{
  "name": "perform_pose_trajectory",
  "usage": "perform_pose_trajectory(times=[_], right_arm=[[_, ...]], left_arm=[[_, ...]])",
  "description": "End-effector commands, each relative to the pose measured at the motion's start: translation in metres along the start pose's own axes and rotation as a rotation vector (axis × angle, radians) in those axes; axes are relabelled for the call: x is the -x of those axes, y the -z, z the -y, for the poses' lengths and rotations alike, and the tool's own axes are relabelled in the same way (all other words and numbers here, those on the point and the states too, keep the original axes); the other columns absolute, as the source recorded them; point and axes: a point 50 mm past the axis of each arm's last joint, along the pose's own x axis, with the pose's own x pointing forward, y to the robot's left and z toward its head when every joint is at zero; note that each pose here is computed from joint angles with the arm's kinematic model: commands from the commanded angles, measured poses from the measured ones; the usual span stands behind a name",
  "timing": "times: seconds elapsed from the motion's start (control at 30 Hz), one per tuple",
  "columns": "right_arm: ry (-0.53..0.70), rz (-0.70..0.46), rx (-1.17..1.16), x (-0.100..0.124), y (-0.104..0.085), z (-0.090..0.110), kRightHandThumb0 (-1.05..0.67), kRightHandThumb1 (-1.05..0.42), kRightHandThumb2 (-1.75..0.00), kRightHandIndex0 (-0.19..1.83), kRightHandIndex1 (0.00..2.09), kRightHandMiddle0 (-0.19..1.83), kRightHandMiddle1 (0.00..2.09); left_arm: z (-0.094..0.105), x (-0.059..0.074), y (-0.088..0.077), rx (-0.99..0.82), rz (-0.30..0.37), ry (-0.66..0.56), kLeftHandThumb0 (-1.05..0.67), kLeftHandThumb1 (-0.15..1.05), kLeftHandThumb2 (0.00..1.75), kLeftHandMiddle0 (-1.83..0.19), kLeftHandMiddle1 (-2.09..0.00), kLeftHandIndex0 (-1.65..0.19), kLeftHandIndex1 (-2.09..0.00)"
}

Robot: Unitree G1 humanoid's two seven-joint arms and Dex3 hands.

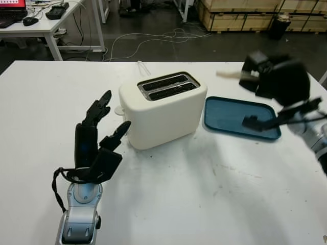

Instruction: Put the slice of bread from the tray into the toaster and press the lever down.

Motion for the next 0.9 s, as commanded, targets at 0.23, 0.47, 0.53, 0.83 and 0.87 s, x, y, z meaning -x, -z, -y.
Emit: perform_pose_trajectory(times=[0.23,0.47,0.53,0.83,0.87], right_arm=[[-0.079,0.171,-0.491,-0.072,-0.015,0.066,-0.42,-0.92,-0.24,0.83,1.75,0.62,1.75],[-0.317,0.237,-0.682,-0.120,-0.048,0.066,-0.46,-0.92,-0.18,1.00,1.75,0.85,1.75],[-0.395,0.227,-0.698,-0.127,-0.057,0.057,-0.44,-0.92,-0.19,1.03,1.75,0.88,1.75],[-0.627,0.132,-0.612,-0.134,-0.088,0.003,-0.51,-0.92,-0.29,1.11,1.75,0.93,1.75],[-0.648,0.122,-0.614,-0.133,-0.089,-0.002,-0.51,-0.92,-0.29,1.10,1.75,0.93,1.75]], left_arm=[[0.000,-0.001,-0.001,-0.022,0.003,-0.003,-0.55,0.92,0.17,-0.18,-0.75,-0.43,-0.01],[0.001,-0.002,-0.002,-0.024,0.008,-0.004,-0.56,0.92,0.17,-0.18,-0.74,-0.44,-0.01],[0.001,-0.002,-0.002,-0.026,0.004,0.000,-0.57,0.92,0.17,-0.19,-0.74,-0.44,-0.02],[0.000,0.000,-0.001,-0.010,-0.003,-0.005,-0.55,0.92,0.17,-0.18,-0.71,-0.43,-0.01],[0.000,0.000,-0.001,-0.013,-0.002,-0.006,-0.55,0.92,0.17,-0.18,-0.71,-0.43,-0.01]])
